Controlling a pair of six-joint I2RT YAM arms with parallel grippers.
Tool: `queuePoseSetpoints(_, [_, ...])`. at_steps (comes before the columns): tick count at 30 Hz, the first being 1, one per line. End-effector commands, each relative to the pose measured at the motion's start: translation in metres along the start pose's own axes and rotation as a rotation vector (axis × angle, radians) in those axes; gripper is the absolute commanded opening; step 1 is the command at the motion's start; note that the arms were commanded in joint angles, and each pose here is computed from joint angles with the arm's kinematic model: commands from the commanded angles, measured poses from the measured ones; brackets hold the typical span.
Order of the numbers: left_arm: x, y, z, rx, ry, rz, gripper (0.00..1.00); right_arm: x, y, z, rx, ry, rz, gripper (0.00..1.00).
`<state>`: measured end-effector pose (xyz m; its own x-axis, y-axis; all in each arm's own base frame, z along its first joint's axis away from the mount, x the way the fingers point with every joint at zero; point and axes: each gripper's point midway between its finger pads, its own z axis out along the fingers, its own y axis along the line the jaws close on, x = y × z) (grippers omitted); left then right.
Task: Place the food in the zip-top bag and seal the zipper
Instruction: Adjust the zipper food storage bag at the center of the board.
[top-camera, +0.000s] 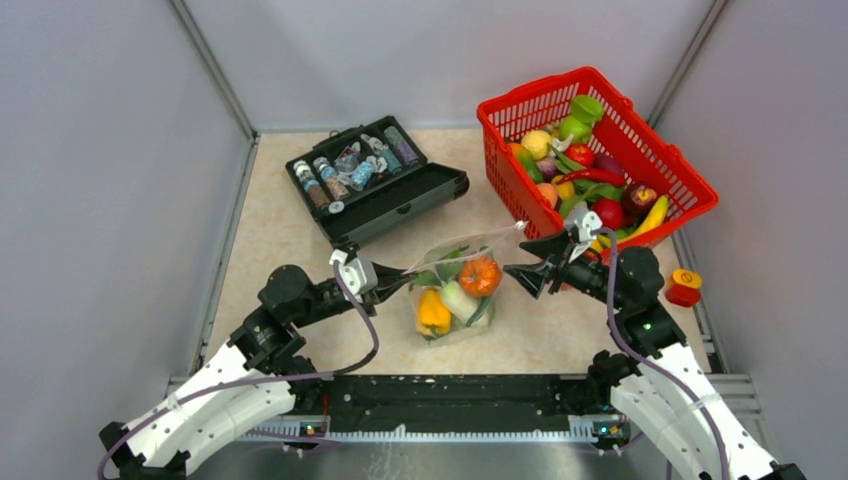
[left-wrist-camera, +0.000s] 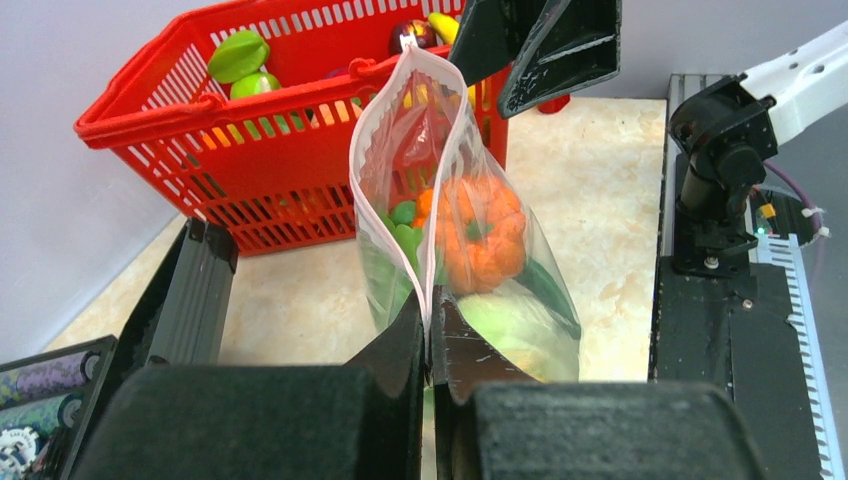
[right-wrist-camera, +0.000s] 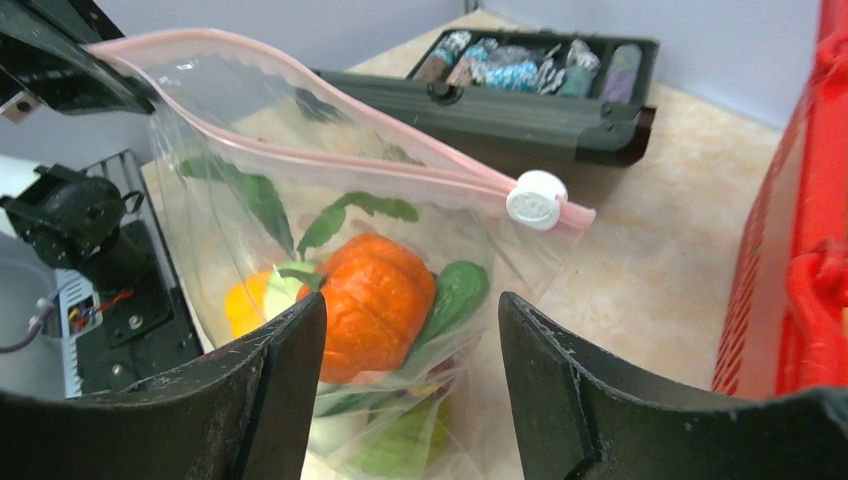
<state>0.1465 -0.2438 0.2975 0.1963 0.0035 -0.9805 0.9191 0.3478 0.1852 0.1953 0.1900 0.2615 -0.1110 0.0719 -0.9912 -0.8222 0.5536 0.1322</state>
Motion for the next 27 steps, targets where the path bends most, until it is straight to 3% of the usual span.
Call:
queuePoseSetpoints(1, [-0.017,0.007,-0.014,-0.052,0.0,0.017,0.0,-0.016,0.003,0.002,-0.055,-0.043,-0.057,0.63])
queuePoseSetpoints(7, [-0.018,0.006,-0.024,-0.082,-0.023,0.016,0.0,-0.025,0.007,-0.001,-0.089,-0.103,-0.118,0.63])
queuePoseSetpoints(16, [-0.022,-0.005,-0.023,-0.012,-0.021,0.023,0.0,-0.008,0.02,0.009,-0.321,0.0,-0.197,0.66])
queuePoseSetpoints(27, [-0.026,-0.012,-0.025,0.023,-0.028,0.008,0.0,-0.006,0.006,0.023,-0.427,0.022,-0.306,0.68])
